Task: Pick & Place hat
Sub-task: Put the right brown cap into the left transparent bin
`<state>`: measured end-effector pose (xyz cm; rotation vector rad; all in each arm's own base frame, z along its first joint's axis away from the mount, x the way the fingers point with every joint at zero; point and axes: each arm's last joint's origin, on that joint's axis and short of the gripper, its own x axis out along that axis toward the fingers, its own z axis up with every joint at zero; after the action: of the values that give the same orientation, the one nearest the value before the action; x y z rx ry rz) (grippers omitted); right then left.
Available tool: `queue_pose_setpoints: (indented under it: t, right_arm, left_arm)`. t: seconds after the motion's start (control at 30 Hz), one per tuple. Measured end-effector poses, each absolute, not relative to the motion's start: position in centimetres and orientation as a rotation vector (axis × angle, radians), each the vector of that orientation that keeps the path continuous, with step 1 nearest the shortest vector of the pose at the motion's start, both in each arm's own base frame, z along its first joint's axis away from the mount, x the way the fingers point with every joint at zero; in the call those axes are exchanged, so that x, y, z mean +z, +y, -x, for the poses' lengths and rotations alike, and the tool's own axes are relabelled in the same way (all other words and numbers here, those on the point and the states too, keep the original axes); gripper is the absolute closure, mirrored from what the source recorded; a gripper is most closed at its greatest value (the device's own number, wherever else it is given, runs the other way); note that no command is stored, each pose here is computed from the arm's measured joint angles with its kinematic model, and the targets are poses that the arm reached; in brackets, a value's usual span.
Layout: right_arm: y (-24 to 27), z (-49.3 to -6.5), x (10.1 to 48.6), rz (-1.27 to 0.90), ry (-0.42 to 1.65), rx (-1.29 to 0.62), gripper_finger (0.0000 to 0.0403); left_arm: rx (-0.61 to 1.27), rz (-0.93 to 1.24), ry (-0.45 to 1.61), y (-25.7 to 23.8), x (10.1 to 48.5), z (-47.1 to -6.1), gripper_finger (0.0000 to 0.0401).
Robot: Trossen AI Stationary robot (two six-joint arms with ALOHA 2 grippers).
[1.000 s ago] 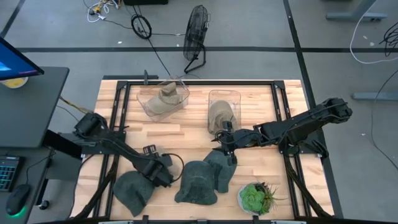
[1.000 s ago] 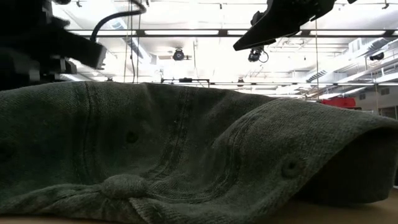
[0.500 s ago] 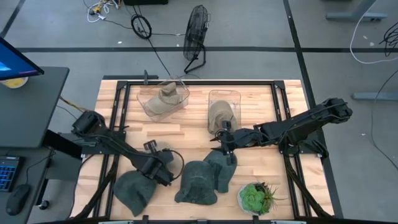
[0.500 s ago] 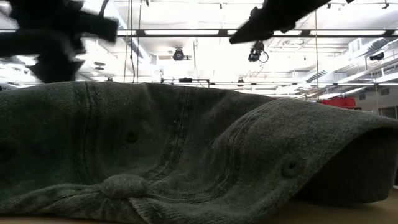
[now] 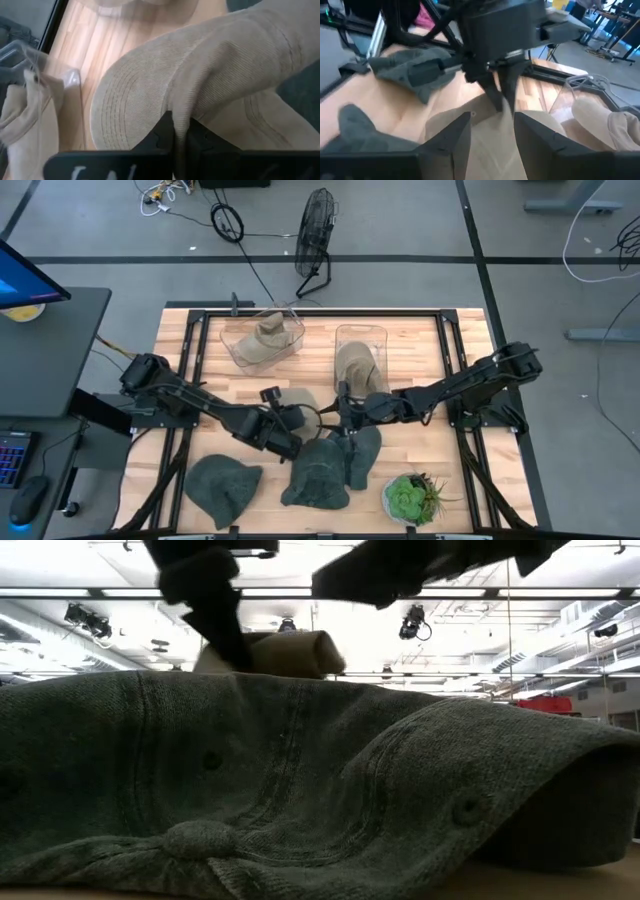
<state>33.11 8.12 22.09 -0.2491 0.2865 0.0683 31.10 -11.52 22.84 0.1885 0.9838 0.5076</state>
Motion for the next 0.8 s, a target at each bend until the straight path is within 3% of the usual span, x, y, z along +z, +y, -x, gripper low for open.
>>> queue_pose_setpoints:
  t: [0.53,0.8]
  right_arm:
    - [7.9,-32.8,21.7,0.289,0.346,0.042,0.0247]
    - [7.8,-32.6,21.1,0.325,0.417,0.024,0.0247]
  left_arm:
    - [0.539,-0.194,1.028,-11.1,22.7,-30.7,0.0388]
    - [0.612,-0.01,1.111,-11.2,22.1,-29.5,0.0375]
